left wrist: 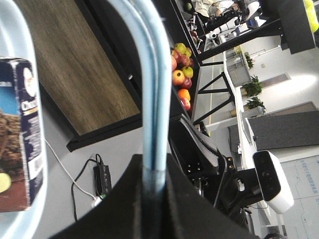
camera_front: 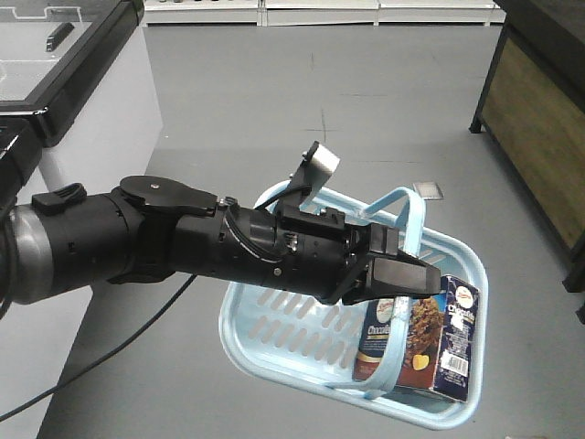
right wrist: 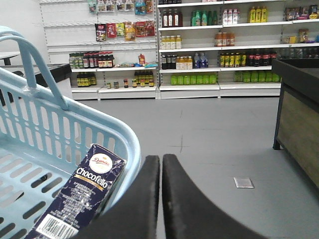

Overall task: Left arm holds basket, right arm returns cookies
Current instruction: 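Hold the basket with the left gripper while the base turns toward shelves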

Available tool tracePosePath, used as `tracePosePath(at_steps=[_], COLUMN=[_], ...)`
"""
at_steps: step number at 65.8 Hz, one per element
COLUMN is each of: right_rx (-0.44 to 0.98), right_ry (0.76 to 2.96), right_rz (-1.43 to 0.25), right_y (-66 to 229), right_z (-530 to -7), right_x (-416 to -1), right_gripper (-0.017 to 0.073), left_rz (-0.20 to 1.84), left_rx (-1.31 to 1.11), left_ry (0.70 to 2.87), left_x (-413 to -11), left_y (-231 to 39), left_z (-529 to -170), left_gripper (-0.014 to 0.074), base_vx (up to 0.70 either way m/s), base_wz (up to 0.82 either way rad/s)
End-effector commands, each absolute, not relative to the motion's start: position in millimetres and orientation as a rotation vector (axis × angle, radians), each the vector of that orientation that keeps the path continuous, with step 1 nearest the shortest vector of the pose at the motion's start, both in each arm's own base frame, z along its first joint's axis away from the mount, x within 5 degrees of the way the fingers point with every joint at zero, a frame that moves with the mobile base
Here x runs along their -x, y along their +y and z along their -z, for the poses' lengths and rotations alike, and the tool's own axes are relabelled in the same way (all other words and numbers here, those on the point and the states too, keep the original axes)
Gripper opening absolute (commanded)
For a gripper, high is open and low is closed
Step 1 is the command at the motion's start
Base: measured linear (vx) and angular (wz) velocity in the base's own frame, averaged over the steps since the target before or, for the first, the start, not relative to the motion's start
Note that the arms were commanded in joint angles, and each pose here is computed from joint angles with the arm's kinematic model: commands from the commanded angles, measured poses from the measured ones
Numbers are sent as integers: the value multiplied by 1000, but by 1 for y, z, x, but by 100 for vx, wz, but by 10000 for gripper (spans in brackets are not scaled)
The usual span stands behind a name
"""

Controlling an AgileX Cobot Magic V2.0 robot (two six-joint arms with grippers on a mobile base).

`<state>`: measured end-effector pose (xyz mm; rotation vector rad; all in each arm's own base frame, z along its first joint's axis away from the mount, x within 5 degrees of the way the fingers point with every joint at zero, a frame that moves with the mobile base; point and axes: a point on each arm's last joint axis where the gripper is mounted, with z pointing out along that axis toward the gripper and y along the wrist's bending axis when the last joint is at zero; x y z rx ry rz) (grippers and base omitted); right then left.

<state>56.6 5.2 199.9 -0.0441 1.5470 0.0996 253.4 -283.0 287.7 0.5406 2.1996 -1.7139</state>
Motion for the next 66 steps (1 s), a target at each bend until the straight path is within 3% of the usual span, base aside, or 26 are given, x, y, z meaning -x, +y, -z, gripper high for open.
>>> tracePosePath(at_steps=[1, 66], right_rx=[51, 51], right_ry=[1467, 1466], right_rz=[-88, -88], right_y=[5, 5], right_z=[-206, -206], right_x=[-55, -55], right_gripper=[-3, -3], left_rz=[1822, 1821], left_rx=[-541, -540], left_ry=[2046, 2046], left_x=[-248, -248], left_y=[-279, -279], left_z=[-326, -326], left_gripper=[-6, -6], base_vx=[38, 47], base_wz=[-4, 1])
